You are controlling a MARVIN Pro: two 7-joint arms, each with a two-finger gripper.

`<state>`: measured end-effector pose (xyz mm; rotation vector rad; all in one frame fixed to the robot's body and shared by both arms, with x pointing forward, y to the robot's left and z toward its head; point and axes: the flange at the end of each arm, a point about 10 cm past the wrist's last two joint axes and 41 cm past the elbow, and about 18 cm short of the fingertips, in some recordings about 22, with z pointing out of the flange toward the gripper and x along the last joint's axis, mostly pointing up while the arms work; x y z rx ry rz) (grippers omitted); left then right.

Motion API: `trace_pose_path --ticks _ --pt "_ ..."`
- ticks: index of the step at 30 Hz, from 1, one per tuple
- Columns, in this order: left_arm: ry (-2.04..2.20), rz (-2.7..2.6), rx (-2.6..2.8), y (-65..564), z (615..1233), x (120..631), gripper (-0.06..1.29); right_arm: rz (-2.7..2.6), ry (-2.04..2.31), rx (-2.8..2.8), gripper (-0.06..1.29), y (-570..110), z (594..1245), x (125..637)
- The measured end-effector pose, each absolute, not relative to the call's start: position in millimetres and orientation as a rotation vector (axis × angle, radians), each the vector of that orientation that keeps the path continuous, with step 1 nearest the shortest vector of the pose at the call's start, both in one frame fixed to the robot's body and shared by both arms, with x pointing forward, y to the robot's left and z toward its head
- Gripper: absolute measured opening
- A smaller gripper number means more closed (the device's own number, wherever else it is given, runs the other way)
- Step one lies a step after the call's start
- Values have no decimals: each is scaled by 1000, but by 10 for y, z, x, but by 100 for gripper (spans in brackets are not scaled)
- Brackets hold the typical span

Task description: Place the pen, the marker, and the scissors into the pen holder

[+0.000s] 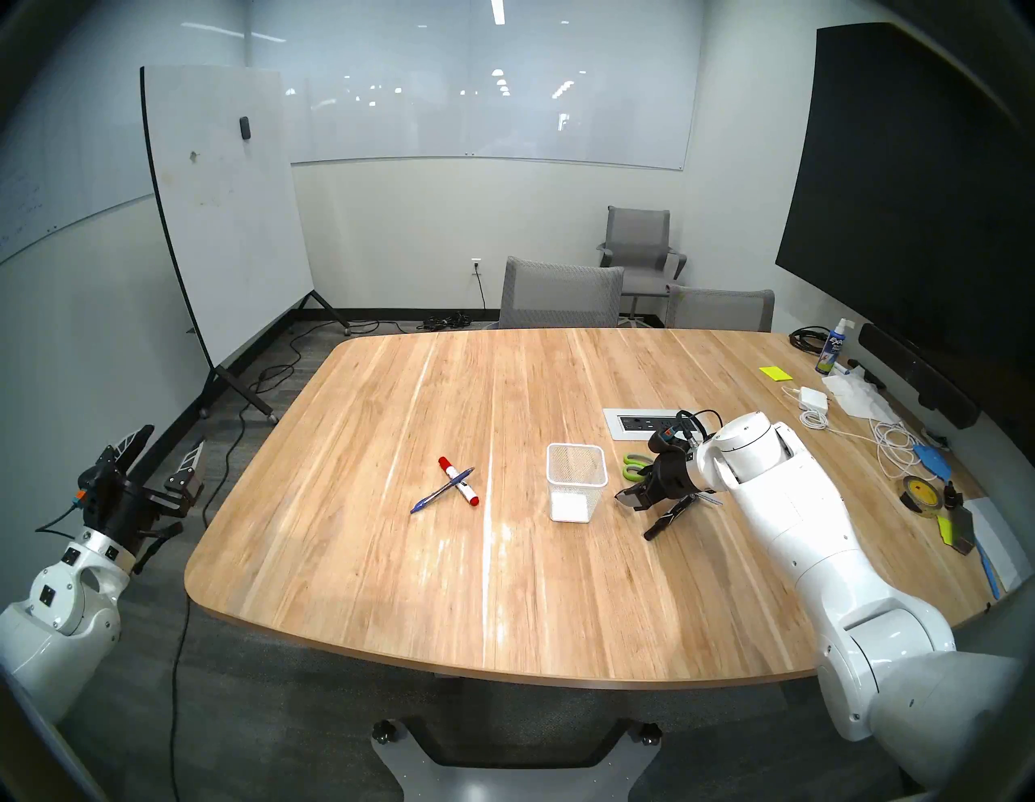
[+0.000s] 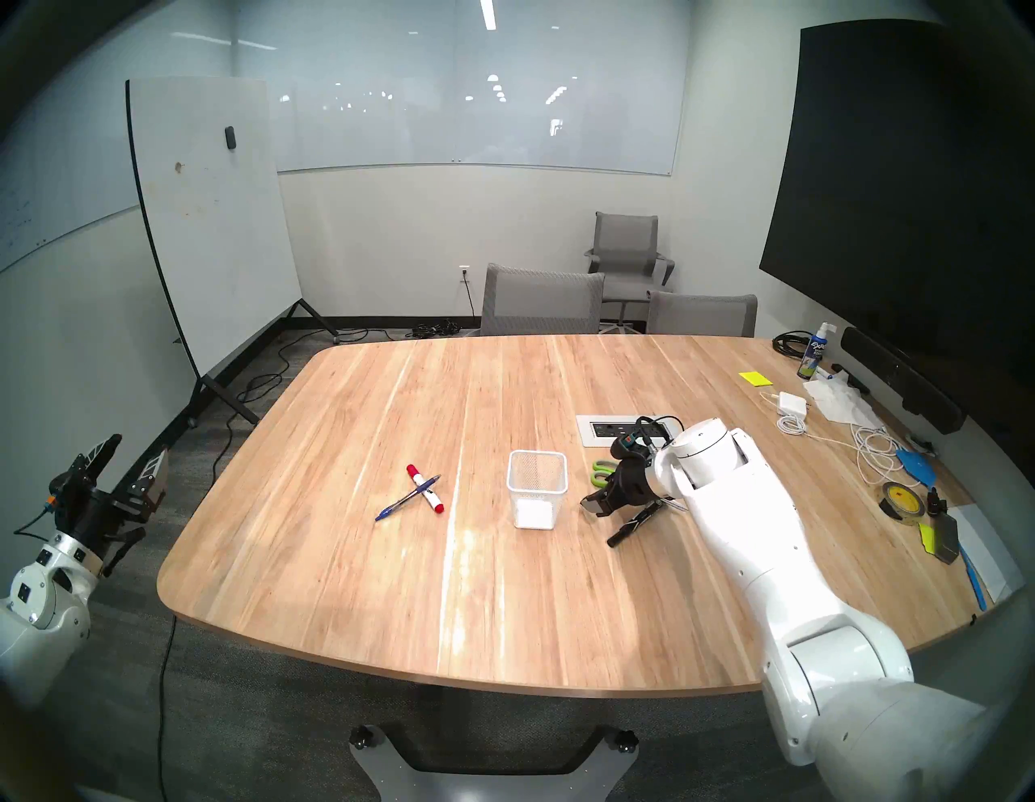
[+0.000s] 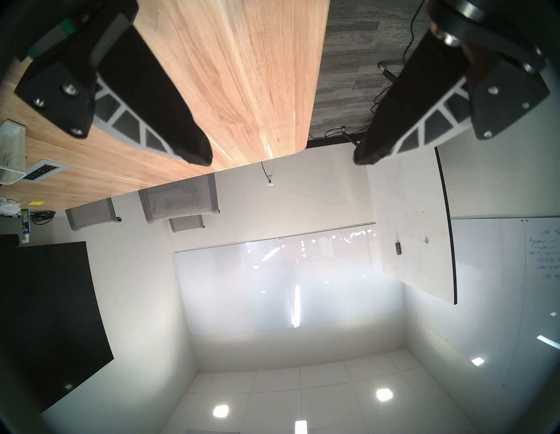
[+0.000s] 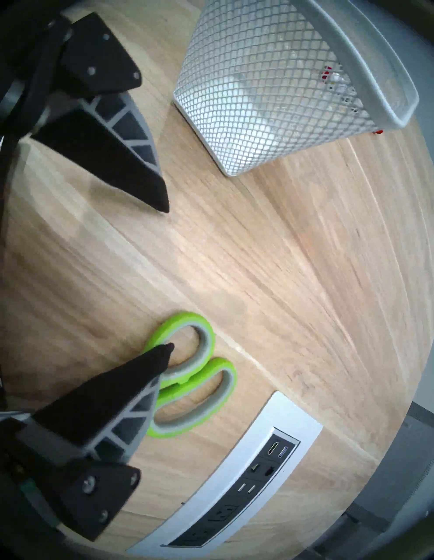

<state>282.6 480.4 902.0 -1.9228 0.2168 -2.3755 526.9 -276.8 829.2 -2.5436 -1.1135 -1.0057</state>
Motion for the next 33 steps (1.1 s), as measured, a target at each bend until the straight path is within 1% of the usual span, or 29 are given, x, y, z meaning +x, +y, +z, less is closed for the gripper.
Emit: trace_pose_path --ticks 33 --pt "217 -2375 -1923 4803 9020 2826 127 -873 -1313 -2448 123 -2926 8321 5158"
